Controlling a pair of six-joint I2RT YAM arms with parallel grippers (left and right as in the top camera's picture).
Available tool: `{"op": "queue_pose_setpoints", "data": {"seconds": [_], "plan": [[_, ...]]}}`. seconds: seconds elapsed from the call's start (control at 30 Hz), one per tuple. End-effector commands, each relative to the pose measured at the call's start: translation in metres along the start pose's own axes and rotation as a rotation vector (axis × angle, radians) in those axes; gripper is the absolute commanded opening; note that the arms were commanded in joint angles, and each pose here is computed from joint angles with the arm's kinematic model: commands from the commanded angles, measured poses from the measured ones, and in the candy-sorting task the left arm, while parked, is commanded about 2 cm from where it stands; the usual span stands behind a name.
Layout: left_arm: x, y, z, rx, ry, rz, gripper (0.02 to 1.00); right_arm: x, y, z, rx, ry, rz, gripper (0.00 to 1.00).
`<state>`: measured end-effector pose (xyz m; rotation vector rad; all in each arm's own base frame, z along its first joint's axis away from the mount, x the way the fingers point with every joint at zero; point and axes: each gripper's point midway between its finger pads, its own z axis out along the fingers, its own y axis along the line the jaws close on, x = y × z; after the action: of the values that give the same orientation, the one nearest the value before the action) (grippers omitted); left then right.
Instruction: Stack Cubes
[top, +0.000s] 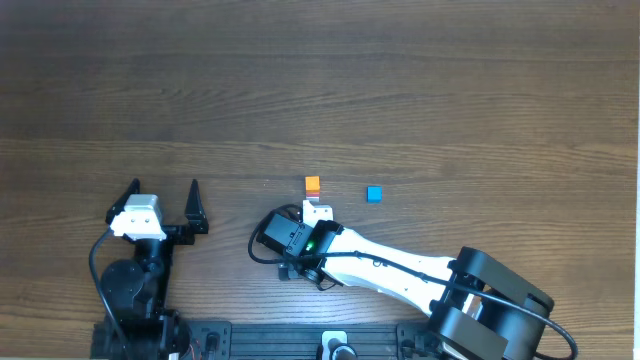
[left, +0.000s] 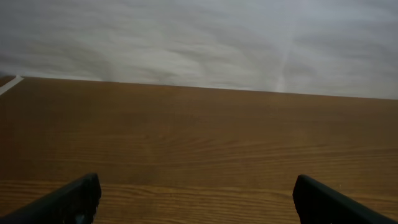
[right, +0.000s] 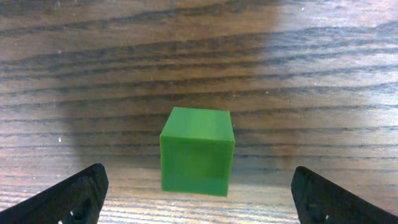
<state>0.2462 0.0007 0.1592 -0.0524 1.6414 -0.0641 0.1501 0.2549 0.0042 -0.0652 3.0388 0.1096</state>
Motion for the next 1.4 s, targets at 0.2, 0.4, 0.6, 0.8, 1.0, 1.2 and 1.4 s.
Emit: {"op": "queue_pose_setpoints", "data": {"seconds": [0.2, 0.4, 0.6, 0.8, 1.0, 1.2, 1.4], "plan": [[0.002, 0.0, 0.0, 0.005, 0.0, 0.011, 1.0, -0.008, -0.008, 0.004, 0.042, -0.052, 0.021, 0.875], [0.002, 0.0, 0.0, 0.005, 0.0, 0.011, 1.0, -0.011, -0.01, 0.004, 0.05, -0.068, 0.021, 0.72], [0.002, 0.0, 0.0, 0.005, 0.0, 0.011, 0.998, -0.014, -0.008, 0.004, 0.046, -0.083, 0.022, 0.612], [0.002, 0.0, 0.0, 0.005, 0.0, 0.011, 1.0, -0.014, -0.008, 0.004, 0.049, -0.084, 0.021, 0.509], [0.002, 0.0, 0.0, 0.004, 0.0, 0.011, 0.998, -0.014, -0.008, 0.005, 0.049, -0.084, 0.021, 0.439], [0.002, 0.0, 0.0, 0.005, 0.0, 0.011, 0.998, -0.014, -0.008, 0.005, 0.049, -0.083, 0.02, 0.321], [0.002, 0.0, 0.0, 0.005, 0.0, 0.011, 1.0, -0.014, -0.008, 0.005, 0.049, -0.084, 0.02, 0.242]]}}
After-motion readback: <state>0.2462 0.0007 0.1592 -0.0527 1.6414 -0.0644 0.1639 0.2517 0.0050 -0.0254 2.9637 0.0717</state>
